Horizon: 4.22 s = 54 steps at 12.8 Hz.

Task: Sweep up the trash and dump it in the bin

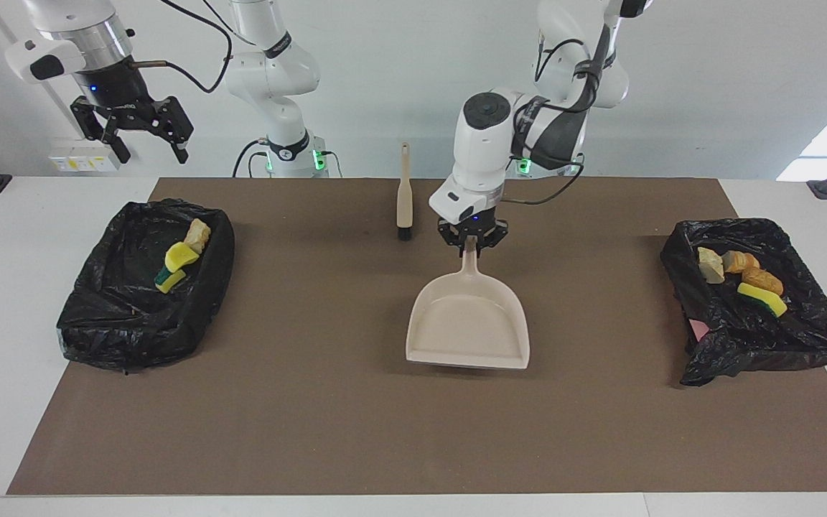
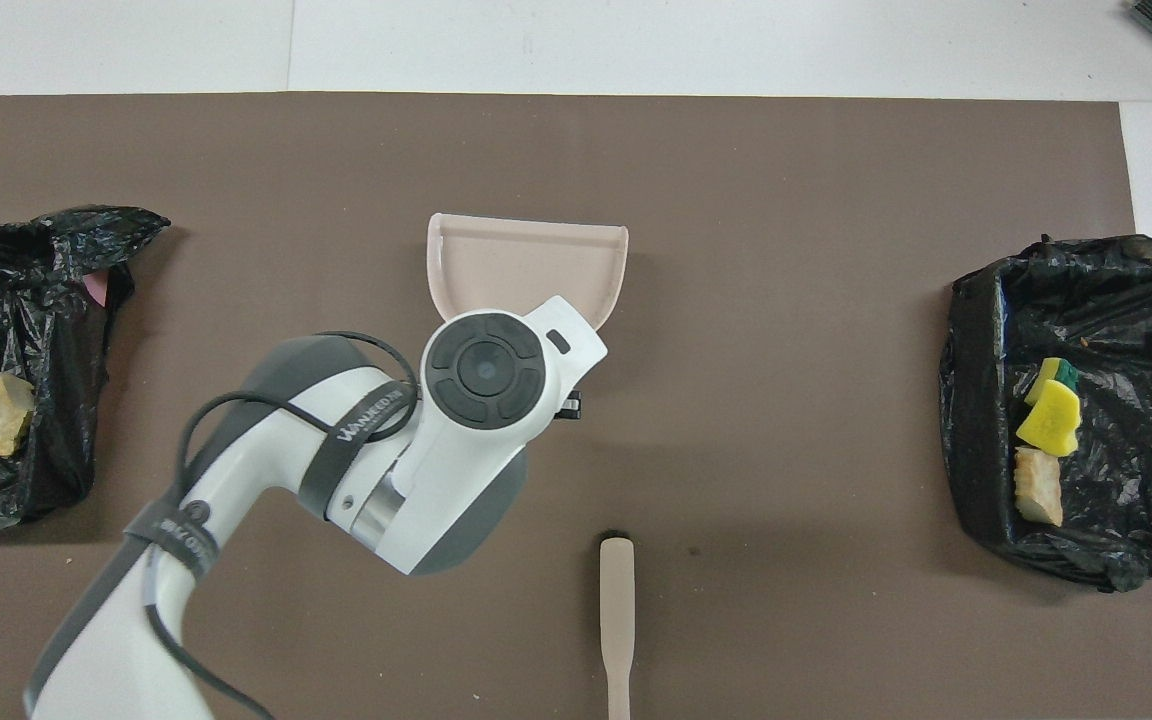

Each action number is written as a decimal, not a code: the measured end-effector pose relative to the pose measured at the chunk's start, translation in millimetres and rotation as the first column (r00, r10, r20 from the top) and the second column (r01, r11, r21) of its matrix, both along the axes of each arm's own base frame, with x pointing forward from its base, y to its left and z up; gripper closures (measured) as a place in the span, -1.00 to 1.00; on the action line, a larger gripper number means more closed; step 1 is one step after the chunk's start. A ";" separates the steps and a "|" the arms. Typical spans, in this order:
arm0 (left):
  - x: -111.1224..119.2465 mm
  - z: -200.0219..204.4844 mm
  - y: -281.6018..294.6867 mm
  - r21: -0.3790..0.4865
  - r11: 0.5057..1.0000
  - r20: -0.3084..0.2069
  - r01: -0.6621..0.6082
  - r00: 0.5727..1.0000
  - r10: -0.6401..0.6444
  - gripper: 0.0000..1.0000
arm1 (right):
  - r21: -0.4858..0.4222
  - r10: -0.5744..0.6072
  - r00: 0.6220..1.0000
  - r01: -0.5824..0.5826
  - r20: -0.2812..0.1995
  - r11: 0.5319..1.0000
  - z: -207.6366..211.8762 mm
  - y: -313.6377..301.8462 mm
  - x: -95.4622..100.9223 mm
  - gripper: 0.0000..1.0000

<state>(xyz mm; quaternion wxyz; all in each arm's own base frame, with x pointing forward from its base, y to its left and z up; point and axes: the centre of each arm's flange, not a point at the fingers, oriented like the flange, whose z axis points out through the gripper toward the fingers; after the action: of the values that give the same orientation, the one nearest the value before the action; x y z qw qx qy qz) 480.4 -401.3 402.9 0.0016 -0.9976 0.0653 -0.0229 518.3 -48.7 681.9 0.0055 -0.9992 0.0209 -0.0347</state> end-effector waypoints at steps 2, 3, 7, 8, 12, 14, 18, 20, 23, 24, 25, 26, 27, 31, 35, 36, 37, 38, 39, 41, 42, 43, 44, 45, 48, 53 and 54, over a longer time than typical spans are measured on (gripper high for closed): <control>-6.8 -17.6 -21.3 -0.033 0.999 0.002 -0.034 0.999 0.034 0.37 | 0.000 0.001 1.000 -0.001 0.000 1.000 -0.1 0.7 0.1 -1.00; -10.4 -24.2 -27.7 -0.037 0.998 -0.005 -0.042 0.999 0.042 0.37 | 0.000 0.001 1.000 -0.001 0.000 1.000 -0.1 0.8 0.1 -1.00; -14.2 -50.8 -43.0 -0.049 0.996 -0.006 -0.075 0.997 0.075 0.23 | 0.000 0.008 1.000 -0.008 0.000 1.000 -0.1 4.3 0.4 -1.00; -11.2 -51.5 -40.9 -0.051 0.995 -0.002 -0.080 0.997 0.080 -0.01 | 0.000 0.011 1.000 -0.011 0.000 1.000 -0.1 5.8 0.5 -1.00; 36.3 -18.7 7.8 -0.087 0.979 0.043 -0.182 0.982 0.186 -0.98 | 0.000 0.013 1.000 -0.013 0.000 1.000 -0.1 7.0 0.6 -1.00; 66.3 8.4 47.9 -0.109 0.964 0.067 -0.241 0.966 0.249 -1.00 | 0.000 0.013 1.000 -0.013 0.000 1.000 -0.1 7.1 0.6 -1.00; 112.9 52.6 122.4 -0.073 0.970 0.063 -0.232 0.970 0.237 -1.00 | 0.000 0.011 1.000 -0.011 0.000 1.000 -0.1 6.9 0.6 -1.00; 130.2 79.0 166.7 -0.046 0.978 0.048 -0.205 0.977 0.207 -1.00 | 0.003 -0.043 0.999 0.043 -0.001 0.999 -0.1 6.5 0.5 -1.00; 141.6 107.9 239.1 -0.024 0.987 0.028 -0.156 0.987 0.157 -1.00 | 0.007 -0.098 0.995 0.098 -0.011 0.995 -1.1 7.2 -0.4 -1.00; 140.9 115.5 259.4 -0.016 0.991 0.017 -0.134 0.991 0.134 -1.00 | 0.007 -0.099 0.995 0.099 -0.013 0.995 -1.3 7.2 -0.5 -1.00; 138.8 125.3 276.7 -0.015 0.994 0.012 -0.104 0.995 0.104 -1.00 | 0.007 -0.099 0.995 0.099 -0.013 0.995 -1.4 7.2 -0.5 -1.00; 134.6 138.4 291.1 -0.021 0.997 0.013 -0.071 0.997 0.071 -1.00 | 0.007 -0.099 0.995 0.099 -0.013 0.995 -1.4 7.2 -0.5 -1.00; 128.6 151.5 305.6 -0.029 0.998 0.009 -0.050 0.999 0.050 -1.00 | 0.007 -0.099 0.995 0.099 -0.013 0.995 -1.4 7.2 -0.5 -1.00; 103.8 190.0 350.7 -0.052 0.999 -0.012 -0.007 1.000 0.006 -1.00 | 0.003 -0.029 0.999 0.029 -0.016 1.000 -3.0 7.5 -0.5 -1.00; 81.6 209.4 365.0 -0.048 0.999 -0.067 0.025 0.997 -0.028 -1.00 | 0.004 -0.043 0.999 0.043 -0.021 0.999 -4.6 6.7 -0.6 -1.00; 79.0 209.5 365.0 -0.048 0.998 -0.071 0.036 0.997 -0.039 -1.00 | 0.004 -0.043 0.999 0.043 -0.023 0.999 -4.9 6.8 -0.8 -1.00; 77.3 208.4 365.1 -0.048 0.998 -0.076 0.043 0.996 -0.046 -1.00 | 0.004 -0.043 0.999 0.043 -0.026 0.999 -5.1 6.9 -1.1 -1.00; 76.4 207.7 365.1 -0.048 0.998 -0.078 0.045 0.996 -0.049 -1.00 | 0.004 -0.043 0.999 0.043 -0.027 0.999 -5.3 7.0 -1.2 -1.00; 76.2 208.1 365.1 -0.048 0.997 -0.077 0.053 0.995 -0.057 -1.00 | 0.004 -0.043 0.999 0.043 -0.028 0.999 -5.3 6.9 -1.3 -1.00; 75.7 213.0 365.6 -0.045 0.996 -0.066 0.076 0.995 -0.079 -1.00 | 0.004 -0.043 0.999 0.043 -0.031 0.999 -5.6 7.0 -1.6 -1.00; 74.9 217.5 366.0 -0.044 0.996 -0.058 0.080 0.995 -0.082 -1.00 | 0.004 -0.042 0.998 0.043 -0.035 0.999 -6.0 7.0 -2.1 -1.00; 74.1 221.7 366.9 -0.044 0.996 -0.050 0.081 0.995 -0.083 -1.00 | 0.004 -0.042 0.998 0.043 -0.037 0.999 -6.2 7.0 -2.3 -1.00; 73.1 223.8 367.7 -0.044 0.996 -0.046 0.081 0.996 -0.083 -1.00 | 0.004 -0.042 0.998 0.043 -0.038 0.999 -6.2 7.0 -2.3 -1.00; 72.7 224.7 368.5 -0.043 0.996 -0.044 0.080 0.996 -0.082 -1.00 | 0.004 -0.042 0.998 0.043 -0.038 0.999 -6.3 7.0 -2.3 -1.00; 72.7 224.7 370.0 -0.043 0.996 -0.044 0.078 0.996 -0.080 -1.00 | 0.004 -0.042 0.998 0.043 -0.038 0.999 -6.3 7.0 -2.4 -1.00; 71.9 223.6 371.1 -0.044 0.996 -0.053 0.076 0.995 -0.079 -1.00 | 0.004 -0.043 0.998 0.043 -0.039 0.999 -6.5 7.0 -2.4 -1.00; 71.6 222.9 372.4 -0.044 0.996 -0.058 0.074 0.995 -0.077 -1.00 | 0.004 -0.043 0.998 0.043 -0.039 0.999 -6.5 7.0 -2.4 -1.00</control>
<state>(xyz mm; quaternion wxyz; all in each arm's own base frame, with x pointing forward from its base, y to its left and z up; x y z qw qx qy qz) 552.0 -28.9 625.8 -0.0220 -0.9945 0.1023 0.0052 515.9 -41.7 675.4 0.0070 -0.9990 0.0425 -0.0152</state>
